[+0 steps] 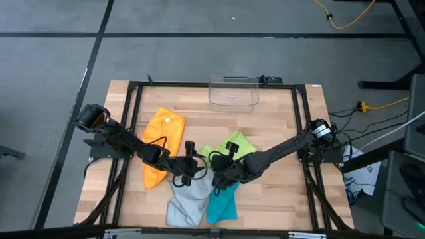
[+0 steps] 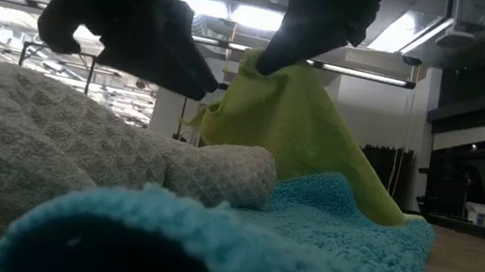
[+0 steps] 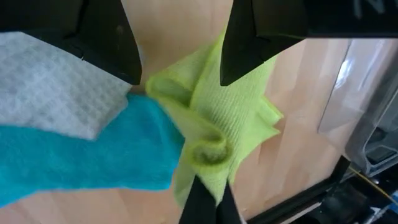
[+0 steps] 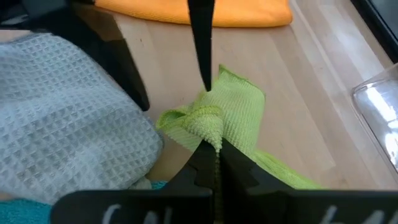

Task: Fold microfiber towels
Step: Fold the green microfiber towel

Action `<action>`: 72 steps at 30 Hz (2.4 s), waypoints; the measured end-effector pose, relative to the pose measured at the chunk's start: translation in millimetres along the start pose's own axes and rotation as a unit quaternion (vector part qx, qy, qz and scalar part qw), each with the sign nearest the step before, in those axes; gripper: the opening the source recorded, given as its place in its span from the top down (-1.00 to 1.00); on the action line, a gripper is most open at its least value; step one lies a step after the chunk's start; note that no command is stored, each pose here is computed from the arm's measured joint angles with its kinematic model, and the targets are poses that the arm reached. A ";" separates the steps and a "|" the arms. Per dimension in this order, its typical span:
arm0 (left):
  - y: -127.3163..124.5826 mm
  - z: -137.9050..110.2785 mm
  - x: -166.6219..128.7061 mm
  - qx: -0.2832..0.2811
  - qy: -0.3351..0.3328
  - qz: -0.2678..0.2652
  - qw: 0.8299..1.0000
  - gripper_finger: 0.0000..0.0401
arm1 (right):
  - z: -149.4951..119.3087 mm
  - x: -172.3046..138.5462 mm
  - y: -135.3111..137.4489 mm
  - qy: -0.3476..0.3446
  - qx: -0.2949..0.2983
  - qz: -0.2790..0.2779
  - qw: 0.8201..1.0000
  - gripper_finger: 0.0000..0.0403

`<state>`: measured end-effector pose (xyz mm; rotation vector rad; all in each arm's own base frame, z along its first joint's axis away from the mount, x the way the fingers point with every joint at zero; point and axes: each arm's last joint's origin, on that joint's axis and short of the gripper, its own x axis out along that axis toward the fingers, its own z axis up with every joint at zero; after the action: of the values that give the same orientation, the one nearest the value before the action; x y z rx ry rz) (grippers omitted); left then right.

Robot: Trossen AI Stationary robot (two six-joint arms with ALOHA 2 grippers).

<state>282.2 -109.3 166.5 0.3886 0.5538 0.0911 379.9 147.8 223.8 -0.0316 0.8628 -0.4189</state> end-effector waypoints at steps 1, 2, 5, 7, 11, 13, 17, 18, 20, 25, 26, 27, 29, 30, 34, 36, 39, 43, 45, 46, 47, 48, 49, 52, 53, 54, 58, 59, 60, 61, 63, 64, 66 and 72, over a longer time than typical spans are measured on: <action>0.2 1.3 0.0 -0.006 -0.006 0.002 1.000 -0.06 | 0.0 0.0 0.0 0.000 0.000 0.000 1.000 0.98; 0.8 2.0 0.0 -0.010 -0.008 0.011 1.000 -0.05 | 0.0 0.1 0.0 0.000 0.000 -0.001 1.000 0.98; 2.3 -0.7 4.9 -0.022 -0.002 0.038 0.999 -0.05 | 0.2 0.0 0.0 -0.001 0.001 -0.001 1.000 0.98; 1.7 -4.5 9.7 -0.026 0.005 0.047 0.999 -0.04 | 0.2 0.0 0.0 -0.001 0.001 -0.001 1.000 0.98; -2.4 -11.7 23.1 -0.032 0.008 0.050 0.998 -0.04 | 0.5 0.1 0.2 -0.003 0.002 -0.001 1.000 0.98; -3.4 -16.2 26.8 -0.027 0.019 0.073 0.997 -0.04 | 0.4 0.1 0.2 -0.003 0.002 -0.001 1.000 0.98; 0.1 -22.3 27.0 -0.039 0.041 0.156 0.986 -0.04 | 0.1 -0.1 0.1 -0.002 0.001 -0.002 1.000 0.98; 0.9 -23.1 26.6 -0.047 0.043 0.172 0.983 -0.04 | 0.1 -0.1 0.0 -0.001 0.001 -0.002 1.000 0.98; 2.5 -24.6 24.8 -0.050 0.052 0.189 0.979 -0.04 | -0.1 -0.2 0.3 -0.001 0.000 -0.002 1.000 0.98; -0.4 -21.7 19.6 -0.059 0.046 0.169 0.983 -0.04 | -0.6 -0.3 0.1 0.001 -0.002 -0.003 1.000 0.98; -2.2 -19.6 17.0 -0.060 0.040 0.165 0.984 -0.04 | -0.7 -0.3 0.1 0.001 -0.002 -0.003 1.000 0.98; -4.4 -17.2 13.9 -0.061 0.033 0.160 0.985 -0.04 | -0.6 -0.3 0.1 0.001 -0.002 -0.003 1.000 0.98; -8.2 -11.9 6.1 -0.060 0.021 0.149 0.987 -0.04 | -0.7 -0.3 0.1 0.001 -0.002 -0.003 1.000 0.98; -9.3 -8.5 2.3 -0.064 0.011 0.145 0.987 -0.04 | -0.7 -0.3 0.1 0.001 -0.002 -0.003 1.000 0.98; -13.3 -4.8 -2.2 -0.067 0.003 0.100 0.993 -0.04 | -0.7 -0.3 0.2 0.002 -0.003 0.000 1.000 0.98; -15.6 -4.7 -1.8 -0.075 0.002 0.060 0.995 -0.04 | -1.0 -0.5 0.8 0.005 -0.006 0.004 1.000 0.98; -17.9 -4.9 -2.1 -0.099 0.003 0.036 0.994 -0.04 | -2.5 -2.5 5.3 0.015 -0.018 0.035 0.999 0.98; -19.8 -4.8 -3.2 -0.100 0.002 0.034 0.994 -0.04 | -2.6 -9.4 15.4 0.000 -0.034 0.069 0.997 0.98; -19.9 -4.8 -3.2 -0.105 0.002 0.030 0.994 -0.04 | -1.5 -15.0 17.8 -0.012 -0.030 0.079 0.996 0.98; -20.1 -4.9 -3.2 -0.109 0.002 0.029 0.994 -0.04 | 0.3 -18.2 18.8 -0.022 -0.021 0.084 0.996 0.98; -20.7 -4.8 -3.5 -0.113 0.001 0.028 0.993 -0.04 | 1.2 -22.0 18.6 -0.029 -0.012 0.080 0.996 0.98; -21.1 -4.7 -3.8 -0.115 0.001 0.027 0.993 -0.04 | 1.7 -24.9 18.2 -0.035 -0.005 0.075 0.997 0.98; -21.9 -4.7 -4.3 -0.115 0.001 0.026 0.993 -0.04 | 2.5 -28.1 19.0 -0.043 0.002 0.076 0.996 0.98; -25.6 -4.7 -6.6 -0.113 0.000 0.020 0.993 -0.04 | 0.4 -35.4 22.9 -0.049 -0.001 0.081 0.996 0.98; -26.9 -4.7 -7.5 -0.114 0.000 0.018 0.993 -0.04 | -0.9 -36.8 24.5 -0.048 -0.004 0.083 0.995 0.98; -27.9 -4.8 -8.1 -0.117 0.000 0.018 0.993 -0.04 | -2.0 -38.2 26.1 -0.047 -0.007 0.089 0.995 0.98; -31.3 -4.7 -10.6 -0.115 -0.003 0.016 0.993 -0.04 | -5.4 -42.0 30.4 -0.045 -0.012 0.095 0.994 0.98; -31.5 -4.6 -10.7 -0.115 -0.003 0.016 0.993 -0.04 | -6.1 -42.9 31.3 -0.046 -0.014 0.096 0.994 0.98; -31.6 -4.6 -10.8 -0.116 -0.003 0.016 0.993 -0.04 | -6.4 -43.1 31.7 -0.046 -0.014 0.096 0.994 0.98; -31.6 -4.6 -10.8 -0.116 -0.003 0.016 0.993 -0.04 | -6.6 -43.4 32.0 -0.046 -0.014 0.096 0.994 0.98; -31.6 -4.6 -10.6 -0.114 -0.002 0.012 0.993 -0.04 | -6.8 -43.6 32.3 -0.046 -0.014 0.097 0.994 0.98; -31.9 -4.6 -10.5 -0.109 -0.002 0.005 0.994 -0.04 | -6.9 -43.5 32.4 -0.046 -0.014 0.097 0.994 0.98; -32.6 -4.7 -10.5 -0.101 -0.001 -0.003 0.995 -0.04 | -6.9 -43.4 32.4 -0.046 -0.015 0.097 0.994 0.98; -30.0 -6.8 -6.6 -0.048 0.004 0.017 0.999 -0.04 | -6.8 -43.2 32.4 -0.046 -0.016 0.096 0.994 0.98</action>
<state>272.4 -136.0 153.0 0.3049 0.5493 0.1512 361.1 194.5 244.6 0.0035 0.7730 -0.2217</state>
